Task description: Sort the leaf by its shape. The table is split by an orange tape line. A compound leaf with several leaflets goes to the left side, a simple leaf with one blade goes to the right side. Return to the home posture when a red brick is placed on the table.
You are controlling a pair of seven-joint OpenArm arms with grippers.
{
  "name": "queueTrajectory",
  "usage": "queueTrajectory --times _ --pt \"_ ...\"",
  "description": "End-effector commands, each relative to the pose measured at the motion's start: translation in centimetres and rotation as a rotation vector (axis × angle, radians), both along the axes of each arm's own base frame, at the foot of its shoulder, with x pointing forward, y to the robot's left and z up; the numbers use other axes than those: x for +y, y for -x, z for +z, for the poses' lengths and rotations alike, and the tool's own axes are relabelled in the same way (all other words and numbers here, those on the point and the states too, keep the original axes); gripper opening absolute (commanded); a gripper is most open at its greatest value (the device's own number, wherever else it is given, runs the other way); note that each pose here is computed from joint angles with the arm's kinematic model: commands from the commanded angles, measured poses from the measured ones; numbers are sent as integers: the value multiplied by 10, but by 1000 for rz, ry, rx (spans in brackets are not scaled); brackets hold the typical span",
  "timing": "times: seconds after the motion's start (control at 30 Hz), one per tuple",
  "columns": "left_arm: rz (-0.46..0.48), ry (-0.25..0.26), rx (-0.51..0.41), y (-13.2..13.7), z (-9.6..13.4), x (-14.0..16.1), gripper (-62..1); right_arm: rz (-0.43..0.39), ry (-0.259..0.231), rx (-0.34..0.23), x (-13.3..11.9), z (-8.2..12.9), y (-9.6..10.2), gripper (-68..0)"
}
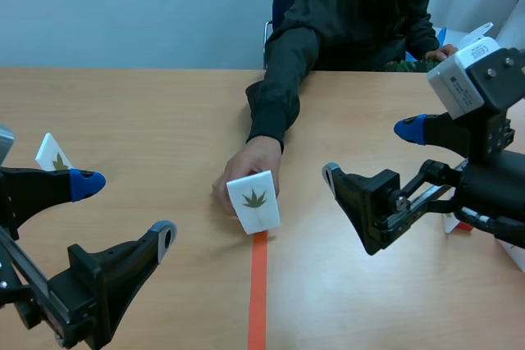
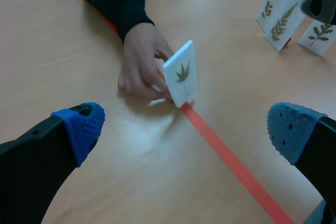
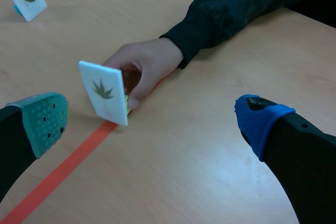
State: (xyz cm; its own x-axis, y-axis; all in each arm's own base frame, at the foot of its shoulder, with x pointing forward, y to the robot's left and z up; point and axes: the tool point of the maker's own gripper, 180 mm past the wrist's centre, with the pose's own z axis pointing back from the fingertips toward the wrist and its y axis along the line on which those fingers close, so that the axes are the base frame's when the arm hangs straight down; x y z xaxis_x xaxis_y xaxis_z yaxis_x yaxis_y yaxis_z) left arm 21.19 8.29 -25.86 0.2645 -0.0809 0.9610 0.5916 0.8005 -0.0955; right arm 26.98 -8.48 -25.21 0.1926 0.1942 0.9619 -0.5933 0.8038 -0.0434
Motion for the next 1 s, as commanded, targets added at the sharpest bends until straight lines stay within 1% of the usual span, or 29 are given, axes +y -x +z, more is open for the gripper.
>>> queueTrajectory --times 0.0,0.13,0.23,0.43,0.6,0.77,0.97 --pt "3 9 -18 -3 5 2 14 7 -4 -32 1 9 -3 4" --pt "2 4 -16 -2 4 2 14 7 -4 -31 1 9 -3 4" --pt "-11 -33 -22 -1 1 2 14 7 -4 -31 1 9 -3 4" --pt "-13 -36 -26 -3 1 1 14 7 -4 -31 1 9 -3 4" --pt "-17 -75 -40 -11 -5 5 14 7 -4 -31 1 9 -3 4" --pt "-29 -72 -13 -17 -22 3 14 7 -4 -31 1 9 -3 4" --pt "-46 -42 24 -26 -47 -6 14 7 -4 -31 1 9 -3 4"
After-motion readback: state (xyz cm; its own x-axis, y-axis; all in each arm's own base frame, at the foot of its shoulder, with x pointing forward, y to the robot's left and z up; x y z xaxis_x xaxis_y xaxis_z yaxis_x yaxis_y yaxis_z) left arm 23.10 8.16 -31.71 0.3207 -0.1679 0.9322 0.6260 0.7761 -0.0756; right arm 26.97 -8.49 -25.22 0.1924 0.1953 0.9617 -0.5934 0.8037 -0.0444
